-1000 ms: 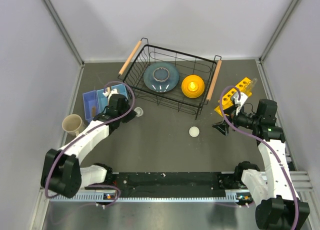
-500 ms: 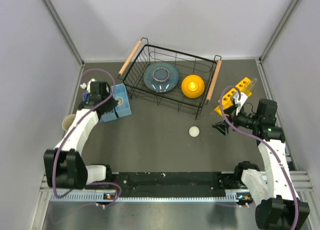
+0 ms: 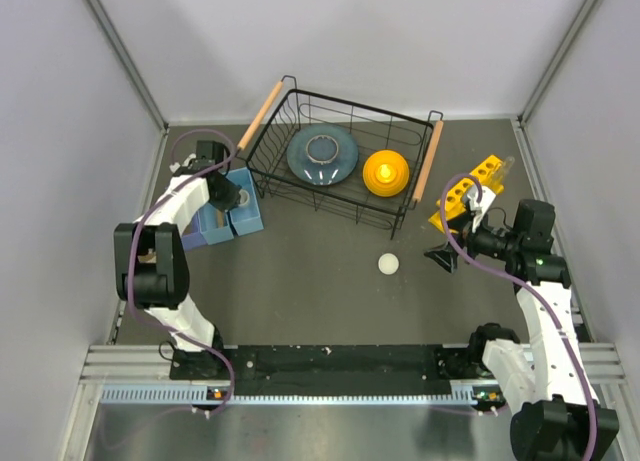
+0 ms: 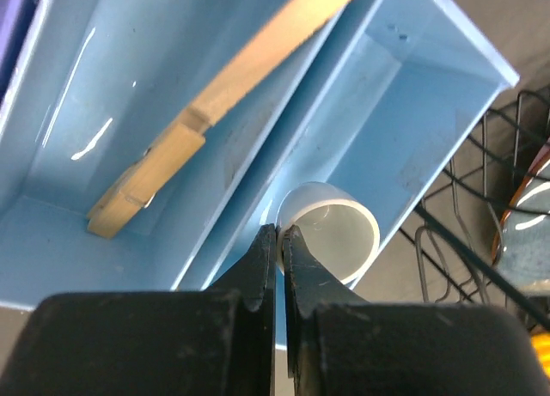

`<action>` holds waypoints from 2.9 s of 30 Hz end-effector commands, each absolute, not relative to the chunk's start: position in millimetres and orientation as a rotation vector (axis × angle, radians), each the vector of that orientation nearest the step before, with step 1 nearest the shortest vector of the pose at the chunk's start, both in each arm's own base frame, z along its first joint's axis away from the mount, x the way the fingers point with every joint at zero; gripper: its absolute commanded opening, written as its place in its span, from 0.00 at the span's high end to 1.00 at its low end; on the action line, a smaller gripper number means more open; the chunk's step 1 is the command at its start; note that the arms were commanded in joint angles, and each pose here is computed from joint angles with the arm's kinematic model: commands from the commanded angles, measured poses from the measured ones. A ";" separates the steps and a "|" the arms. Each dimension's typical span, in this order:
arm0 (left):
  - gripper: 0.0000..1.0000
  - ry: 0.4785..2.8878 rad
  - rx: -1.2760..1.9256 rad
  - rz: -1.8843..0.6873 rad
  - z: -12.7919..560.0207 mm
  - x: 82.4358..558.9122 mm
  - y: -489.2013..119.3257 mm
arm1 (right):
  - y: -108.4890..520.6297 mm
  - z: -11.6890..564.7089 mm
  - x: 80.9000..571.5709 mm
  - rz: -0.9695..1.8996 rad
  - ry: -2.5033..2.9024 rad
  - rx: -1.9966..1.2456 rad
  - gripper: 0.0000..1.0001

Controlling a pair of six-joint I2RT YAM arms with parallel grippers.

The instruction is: Organize the chemistry lab equipment

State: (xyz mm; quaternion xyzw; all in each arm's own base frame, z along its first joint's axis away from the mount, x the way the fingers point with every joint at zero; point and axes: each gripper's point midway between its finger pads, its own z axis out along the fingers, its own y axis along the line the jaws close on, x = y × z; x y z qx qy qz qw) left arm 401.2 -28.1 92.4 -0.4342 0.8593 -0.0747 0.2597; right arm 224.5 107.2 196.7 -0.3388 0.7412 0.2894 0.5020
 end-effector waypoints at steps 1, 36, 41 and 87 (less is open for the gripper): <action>1.00 2.220 -1.279 -0.196 103.7 425.7 -14.5 | 111.0 203.7 222.3 0.697 1.737 -0.862 0.01; 0.72 2.190 -1.315 -0.259 117.4 441.2 -17.5 | 113.4 199.3 223.8 0.686 1.747 -0.887 0.01; 0.71 2.178 -1.288 -0.265 131.5 433.7 -16.2 | 113.5 198.7 224.0 0.684 1.750 -0.888 0.01; 0.32 1.912 0.306 -1.278 125.1 228.9 -381.3 | 131.9 173.2 199.6 0.879 1.694 -0.968 0.01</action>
